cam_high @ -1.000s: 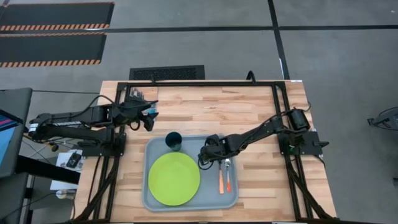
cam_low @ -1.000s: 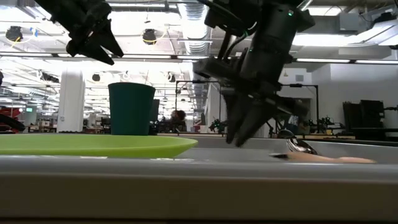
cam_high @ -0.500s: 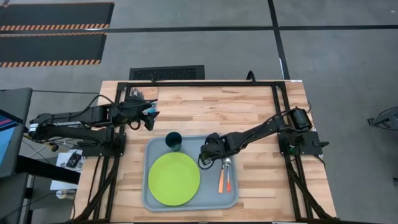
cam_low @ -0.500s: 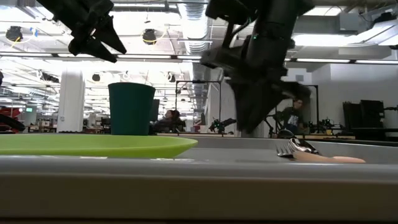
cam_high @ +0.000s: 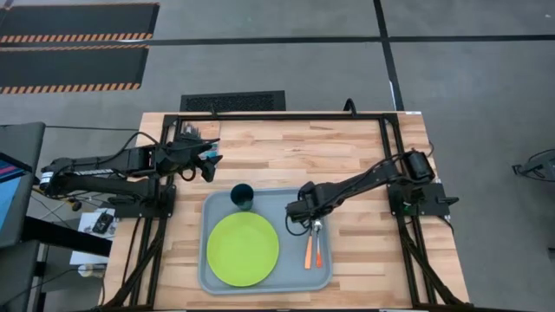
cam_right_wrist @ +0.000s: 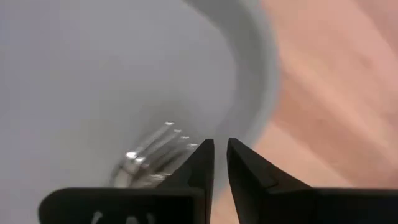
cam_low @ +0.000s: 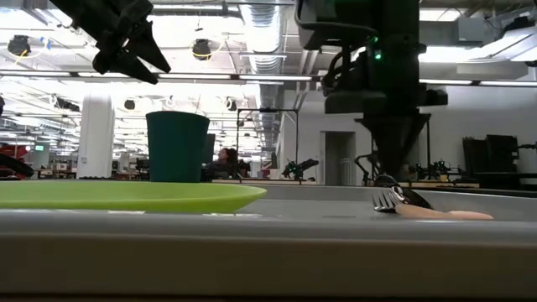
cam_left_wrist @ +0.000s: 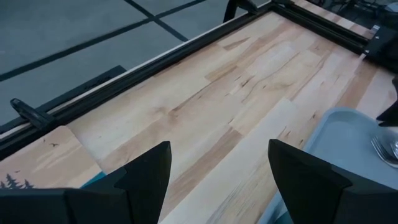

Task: Pick and place plate/cup/fork/spoon on tray
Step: Put the orange fork on the gray serving tray to the left of the orange spoon

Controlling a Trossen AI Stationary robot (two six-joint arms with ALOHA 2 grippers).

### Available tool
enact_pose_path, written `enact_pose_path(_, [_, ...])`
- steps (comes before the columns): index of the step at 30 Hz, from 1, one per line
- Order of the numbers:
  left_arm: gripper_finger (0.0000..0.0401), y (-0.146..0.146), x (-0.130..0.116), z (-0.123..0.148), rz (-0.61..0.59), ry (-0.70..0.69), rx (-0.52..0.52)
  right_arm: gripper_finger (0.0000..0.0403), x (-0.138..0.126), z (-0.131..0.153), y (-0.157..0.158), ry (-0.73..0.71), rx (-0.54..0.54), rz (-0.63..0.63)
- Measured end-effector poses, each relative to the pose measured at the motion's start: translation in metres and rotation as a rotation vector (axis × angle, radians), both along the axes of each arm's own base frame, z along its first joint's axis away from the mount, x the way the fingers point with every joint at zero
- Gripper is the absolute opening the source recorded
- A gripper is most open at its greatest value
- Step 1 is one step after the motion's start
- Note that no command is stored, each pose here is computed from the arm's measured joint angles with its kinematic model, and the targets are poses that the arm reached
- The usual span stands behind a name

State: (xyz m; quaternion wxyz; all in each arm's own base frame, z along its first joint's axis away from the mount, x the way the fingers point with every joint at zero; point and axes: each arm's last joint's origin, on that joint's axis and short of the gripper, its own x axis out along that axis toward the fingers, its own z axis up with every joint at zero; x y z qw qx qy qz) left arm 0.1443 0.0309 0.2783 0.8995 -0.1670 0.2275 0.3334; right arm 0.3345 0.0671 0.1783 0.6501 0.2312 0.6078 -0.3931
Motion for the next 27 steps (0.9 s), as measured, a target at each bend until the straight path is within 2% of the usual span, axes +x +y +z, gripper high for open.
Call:
enact_pose_path(5, [0.0257, 0.0, 0.0, 0.0, 0.001, 0.001, -0.001, 0.0053, 0.003, -0.003, 0.001, -0.046, 0.012, -0.005])
enact_pose_path(17, [0.0257, 0.0, 0.0, 0.0, 0.001, 0.004, -0.001, 0.0018, -0.005, -0.017, 0.009, -0.044, 0.016, -0.029])
enact_pose_path(27, [0.0257, 0.0, 0.0, 0.0, 0.005, -0.005, -0.004, 0.0026, -0.002, -0.017, 0.009, -0.074, 0.023, -0.03])
